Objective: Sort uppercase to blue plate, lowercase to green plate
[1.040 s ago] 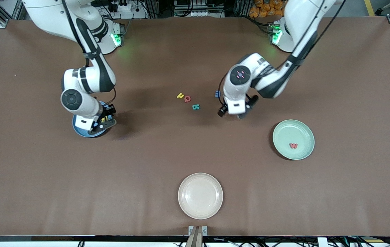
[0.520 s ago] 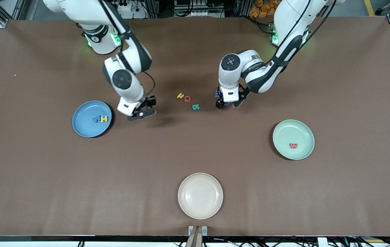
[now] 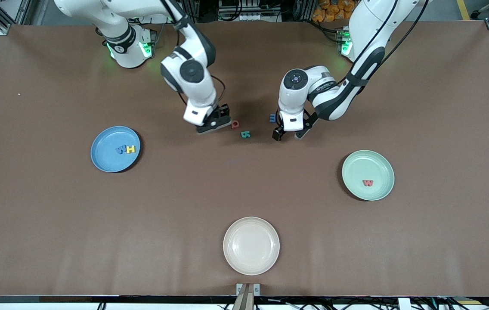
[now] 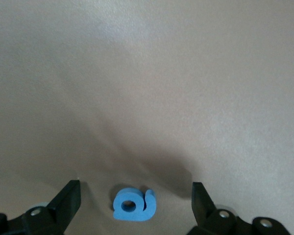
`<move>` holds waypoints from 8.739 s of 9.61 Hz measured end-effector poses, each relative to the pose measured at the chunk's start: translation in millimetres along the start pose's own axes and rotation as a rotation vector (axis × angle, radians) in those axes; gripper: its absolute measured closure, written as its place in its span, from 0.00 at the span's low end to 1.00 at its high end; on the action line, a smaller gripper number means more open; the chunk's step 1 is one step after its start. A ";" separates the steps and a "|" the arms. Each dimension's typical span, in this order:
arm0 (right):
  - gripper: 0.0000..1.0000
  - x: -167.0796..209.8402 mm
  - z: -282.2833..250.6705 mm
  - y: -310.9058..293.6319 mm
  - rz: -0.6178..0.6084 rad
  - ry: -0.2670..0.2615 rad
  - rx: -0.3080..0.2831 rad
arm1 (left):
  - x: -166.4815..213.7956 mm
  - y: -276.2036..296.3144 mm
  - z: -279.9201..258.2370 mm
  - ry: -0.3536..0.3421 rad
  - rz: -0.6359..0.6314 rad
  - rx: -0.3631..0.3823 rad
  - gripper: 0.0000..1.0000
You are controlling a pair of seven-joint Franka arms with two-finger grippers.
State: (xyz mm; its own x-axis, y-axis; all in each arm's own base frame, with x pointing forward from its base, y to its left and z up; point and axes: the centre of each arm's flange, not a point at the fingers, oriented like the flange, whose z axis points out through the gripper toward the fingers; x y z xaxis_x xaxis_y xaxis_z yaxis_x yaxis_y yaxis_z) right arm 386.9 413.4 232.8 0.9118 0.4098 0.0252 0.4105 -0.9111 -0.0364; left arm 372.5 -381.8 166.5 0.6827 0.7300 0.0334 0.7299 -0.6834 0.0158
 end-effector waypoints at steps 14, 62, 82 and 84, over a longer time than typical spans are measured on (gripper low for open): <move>0.32 -10.2 51.2 -64.1 -0.347 0.103 0.030 | -10.1 -1.9 -0.5 0.006 0.033 -0.012 0.57; 0.28 11.0 -4.4 212.4 -0.220 -0.184 0.014 | -52.0 5.6 -39.5 -0.010 1.027 0.076 0.00; 0.33 29.9 -2.5 7.1 0.197 -0.013 -0.012 | -79.3 -1.4 -5.2 -0.118 1.072 0.057 0.45; 0.33 28.8 5.0 -6.0 0.159 0.004 -0.038 | -82.7 0.4 -8.5 -0.111 1.061 0.055 0.67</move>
State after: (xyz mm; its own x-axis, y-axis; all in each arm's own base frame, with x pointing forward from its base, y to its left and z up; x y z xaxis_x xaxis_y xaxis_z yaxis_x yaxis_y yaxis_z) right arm 410.7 430.9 228.7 0.9652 0.2603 0.0262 0.2604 -0.9655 -0.0026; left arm 316.0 -442.6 172.2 0.9671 -0.2388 -0.0873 -0.2408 -0.9705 -0.0130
